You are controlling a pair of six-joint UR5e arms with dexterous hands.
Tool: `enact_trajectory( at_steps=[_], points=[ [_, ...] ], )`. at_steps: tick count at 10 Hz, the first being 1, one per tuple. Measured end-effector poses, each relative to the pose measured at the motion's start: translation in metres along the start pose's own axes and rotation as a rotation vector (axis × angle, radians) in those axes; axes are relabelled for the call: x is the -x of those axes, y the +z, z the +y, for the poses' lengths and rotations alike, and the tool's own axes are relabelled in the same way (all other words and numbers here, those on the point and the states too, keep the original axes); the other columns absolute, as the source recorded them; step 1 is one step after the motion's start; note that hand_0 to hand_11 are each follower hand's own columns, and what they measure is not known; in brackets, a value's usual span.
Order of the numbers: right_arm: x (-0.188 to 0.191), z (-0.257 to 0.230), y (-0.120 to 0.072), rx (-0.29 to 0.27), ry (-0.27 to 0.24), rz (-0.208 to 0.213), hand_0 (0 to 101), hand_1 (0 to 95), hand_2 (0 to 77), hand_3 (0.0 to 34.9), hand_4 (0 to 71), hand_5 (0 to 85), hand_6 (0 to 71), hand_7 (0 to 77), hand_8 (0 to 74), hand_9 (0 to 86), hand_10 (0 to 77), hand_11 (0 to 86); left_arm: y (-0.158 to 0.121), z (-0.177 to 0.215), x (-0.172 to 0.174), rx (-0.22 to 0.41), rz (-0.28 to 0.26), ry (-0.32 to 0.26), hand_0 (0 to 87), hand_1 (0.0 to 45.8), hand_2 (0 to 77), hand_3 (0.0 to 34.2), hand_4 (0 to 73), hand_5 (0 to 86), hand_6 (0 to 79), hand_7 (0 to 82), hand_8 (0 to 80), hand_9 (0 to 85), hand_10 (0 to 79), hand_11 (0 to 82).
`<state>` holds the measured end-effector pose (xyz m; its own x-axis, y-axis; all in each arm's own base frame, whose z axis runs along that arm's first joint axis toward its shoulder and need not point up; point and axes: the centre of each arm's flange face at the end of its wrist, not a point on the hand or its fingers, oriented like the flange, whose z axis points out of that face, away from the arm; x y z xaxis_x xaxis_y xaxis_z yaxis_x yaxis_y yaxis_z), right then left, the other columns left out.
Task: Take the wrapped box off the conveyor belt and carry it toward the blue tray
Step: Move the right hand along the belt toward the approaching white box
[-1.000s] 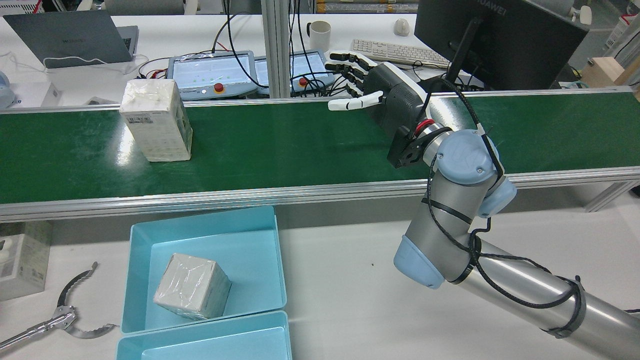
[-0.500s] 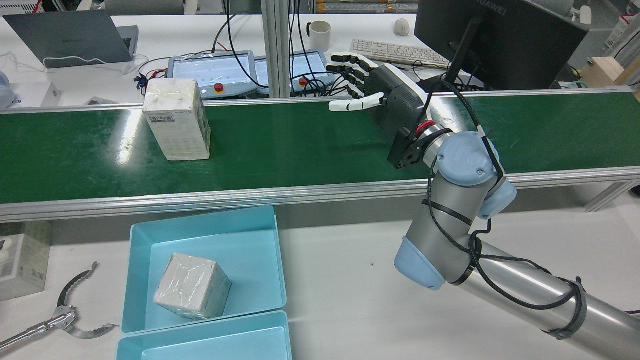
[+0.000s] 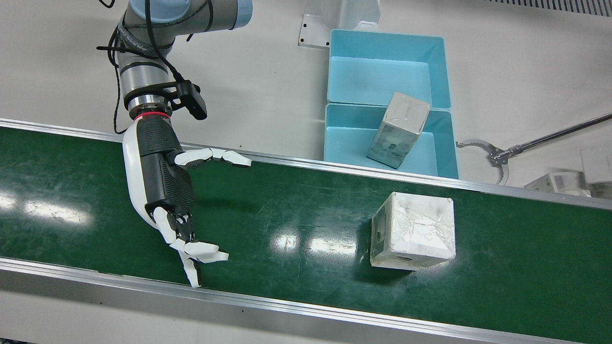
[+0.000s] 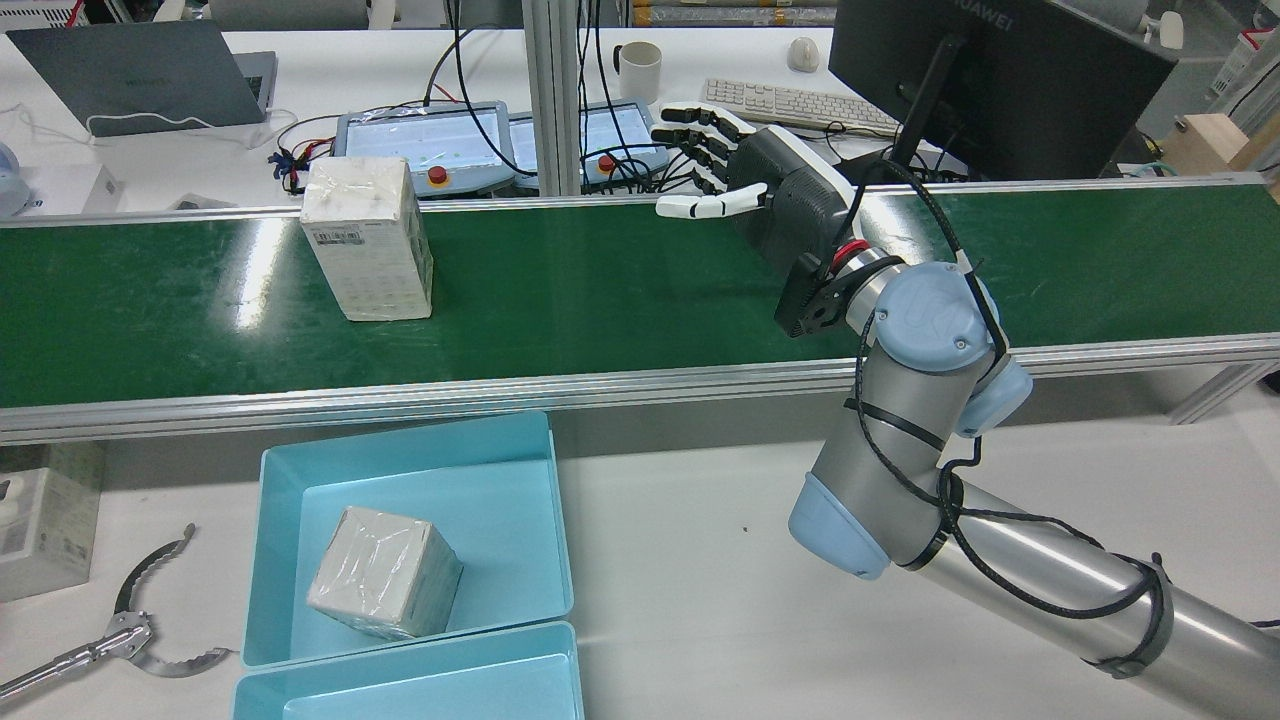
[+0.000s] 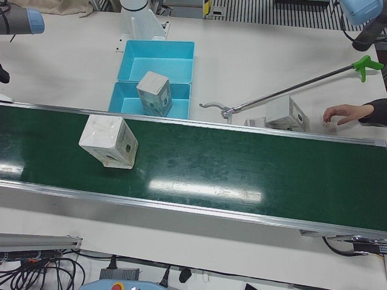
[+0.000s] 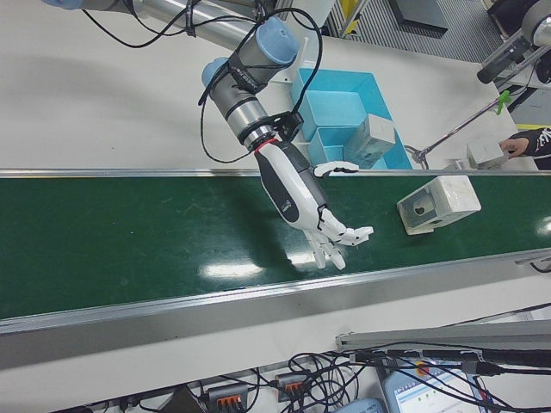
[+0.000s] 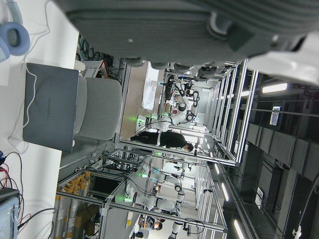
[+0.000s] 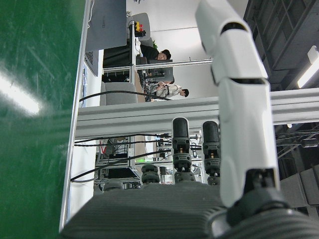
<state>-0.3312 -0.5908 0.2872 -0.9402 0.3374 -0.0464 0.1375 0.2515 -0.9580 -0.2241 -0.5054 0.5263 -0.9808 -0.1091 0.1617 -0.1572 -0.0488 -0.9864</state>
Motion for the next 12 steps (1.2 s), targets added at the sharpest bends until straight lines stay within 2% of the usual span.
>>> enact_trajectory(
  at_steps=[5, 6, 9, 11, 12],
  points=[
    [-0.012, 0.009, 0.008, 0.006, 0.0, 0.007, 51, 18.0, 15.3, 15.8, 9.3, 31.1, 6.5, 27.8, 1.6, 8.2, 0.0, 1.6, 0.0, 0.0, 0.0, 0.0, 0.0, 0.0, 0.0, 0.0, 0.5, 0.0, 0.0, 1.1, 0.0, 0.0, 0.0, 0.0, 0.5, 0.0],
    [-0.017, 0.011, 0.009, 0.008, 0.002, 0.009, 51, 18.0, 16.4, 17.0, 10.9, 32.2, 6.5, 28.4, 2.7, 8.2, 0.0, 1.6, 0.0, 0.0, 0.0, 0.0, 0.0, 0.0, 0.0, 0.0, 0.5, 0.0, 0.0, 1.1, 0.0, 0.5, 0.0, 0.0, 0.5, 0.0],
    [-0.032, 0.015, 0.01, 0.009, 0.006, 0.013, 51, 18.0, 17.5, 17.0, 10.9, 32.2, 6.5, 27.8, 2.7, 8.2, 0.0, 1.6, 0.0, 0.0, 0.0, 0.0, 0.0, 0.0, 0.0, 0.0, 0.5, 0.0, 0.0, 1.1, 0.0, 0.5, 0.0, 0.0, 0.0, 0.0],
    [-0.044, 0.016, 0.022, -0.002, -0.001, 0.014, 51, 18.0, 17.5, 18.0, 10.9, 32.2, 6.0, 28.4, 2.7, 9.3, 0.0, 1.6, 0.0, 0.0, 0.0, 0.0, 0.0, 0.0, 0.0, 0.0, 0.5, 0.0, 0.0, 1.1, 0.0, 0.0, 0.0, 0.0, 0.5, 0.0],
    [-0.048, 0.019, 0.03, -0.005, -0.003, 0.015, 51, 19.6, 18.0, 16.4, 10.9, 32.2, 7.1, 28.9, 2.7, 9.3, 0.0, 1.6, 0.0, 0.0, 0.0, 0.0, 0.0, 0.0, 0.0, 0.0, 0.5, 0.0, 0.0, 1.1, 0.0, 0.0, 0.0, 0.0, 0.0, 0.0]
  ],
)
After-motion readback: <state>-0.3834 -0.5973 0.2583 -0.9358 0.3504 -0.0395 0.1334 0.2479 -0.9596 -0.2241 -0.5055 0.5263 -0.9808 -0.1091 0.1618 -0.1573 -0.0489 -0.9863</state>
